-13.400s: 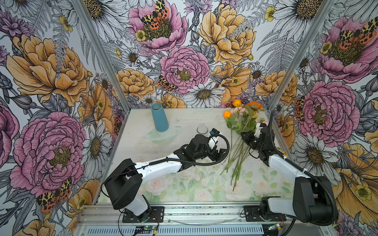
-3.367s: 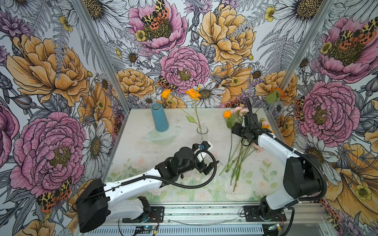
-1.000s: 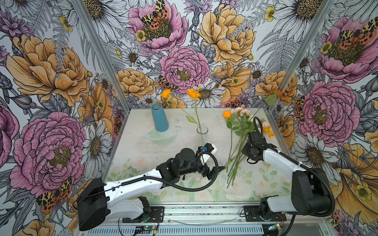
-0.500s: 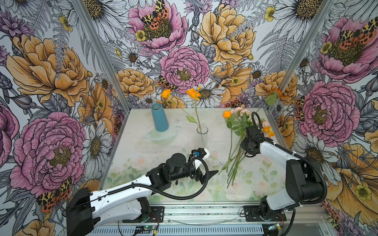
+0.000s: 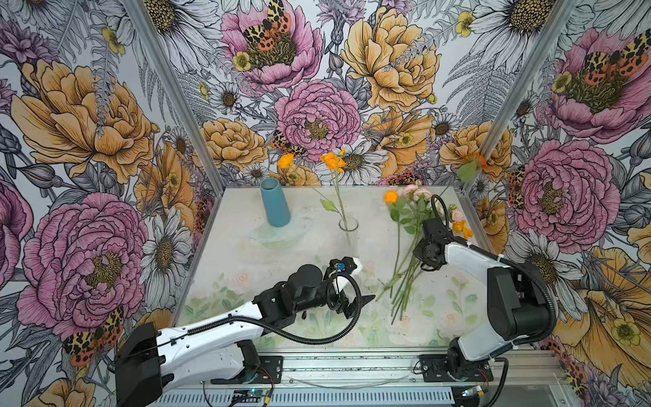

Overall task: Arrange flowers in a vase
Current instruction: Pick up the flower from the flowers.

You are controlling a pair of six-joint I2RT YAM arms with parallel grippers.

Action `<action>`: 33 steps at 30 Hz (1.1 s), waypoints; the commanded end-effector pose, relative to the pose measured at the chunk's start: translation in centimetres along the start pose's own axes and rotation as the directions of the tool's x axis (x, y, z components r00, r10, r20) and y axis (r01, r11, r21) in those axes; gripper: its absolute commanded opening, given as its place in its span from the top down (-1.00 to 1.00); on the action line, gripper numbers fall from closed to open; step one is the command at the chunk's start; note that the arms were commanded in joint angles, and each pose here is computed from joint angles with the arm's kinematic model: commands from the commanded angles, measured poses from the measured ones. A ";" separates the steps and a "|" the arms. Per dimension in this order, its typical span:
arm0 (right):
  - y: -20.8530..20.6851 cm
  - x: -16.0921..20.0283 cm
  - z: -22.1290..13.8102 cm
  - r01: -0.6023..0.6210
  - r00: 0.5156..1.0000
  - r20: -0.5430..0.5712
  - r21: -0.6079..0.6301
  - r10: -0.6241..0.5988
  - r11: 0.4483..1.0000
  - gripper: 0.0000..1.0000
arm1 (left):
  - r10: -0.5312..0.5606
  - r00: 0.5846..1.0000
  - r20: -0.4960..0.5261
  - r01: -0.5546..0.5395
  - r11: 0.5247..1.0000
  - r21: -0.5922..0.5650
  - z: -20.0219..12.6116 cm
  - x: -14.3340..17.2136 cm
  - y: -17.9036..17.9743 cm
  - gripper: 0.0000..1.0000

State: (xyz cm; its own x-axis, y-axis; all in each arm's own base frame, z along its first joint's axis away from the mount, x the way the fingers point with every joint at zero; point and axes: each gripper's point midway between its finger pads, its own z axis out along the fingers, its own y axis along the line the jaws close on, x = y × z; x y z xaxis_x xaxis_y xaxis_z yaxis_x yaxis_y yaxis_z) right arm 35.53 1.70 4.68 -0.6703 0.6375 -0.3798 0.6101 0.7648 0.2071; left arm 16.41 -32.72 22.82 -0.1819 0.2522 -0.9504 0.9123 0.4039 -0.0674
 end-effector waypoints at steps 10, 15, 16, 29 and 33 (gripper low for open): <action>0.7 -1.2 0.4 0.011 1.000 0.019 -0.013 -0.010 1.000 0.51 | 0.022 1.000 -0.015 -0.023 0.999 -0.037 0.3 -0.3 0.8 -0.97; 0.6 -1.1 0.6 0.017 1.000 0.013 -0.014 -0.017 1.000 0.59 | 0.024 1.000 -0.016 -0.024 0.999 -0.044 0.2 -0.3 0.9 -0.97; 0.6 -1.1 0.6 0.018 1.000 0.010 -0.015 -0.018 1.000 0.60 | 0.025 1.000 -0.015 -0.025 0.999 -0.045 0.2 -0.3 0.9 -0.97; 1.1 -1.1 -0.7 0.019 1.000 0.026 -0.053 -0.018 0.998 0.88 | 0.028 0.999 -0.020 -0.029 0.998 -0.053 0.3 -0.3 1.1 -0.97; 1.8 -1.3 -2.2 0.022 0.999 0.052 -0.093 -0.017 0.995 0.97 | 0.028 0.999 -0.022 -0.029 0.998 -0.049 0.4 -0.3 1.0 -0.97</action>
State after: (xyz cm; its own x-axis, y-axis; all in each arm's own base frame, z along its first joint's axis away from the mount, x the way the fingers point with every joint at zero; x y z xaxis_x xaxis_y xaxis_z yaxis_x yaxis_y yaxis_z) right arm 36.21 1.79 5.55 -0.6726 0.6246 -0.3968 0.5854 0.7771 0.2309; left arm 16.91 -32.66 21.99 -0.1782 0.2907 -0.9401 0.9052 0.4230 -0.0408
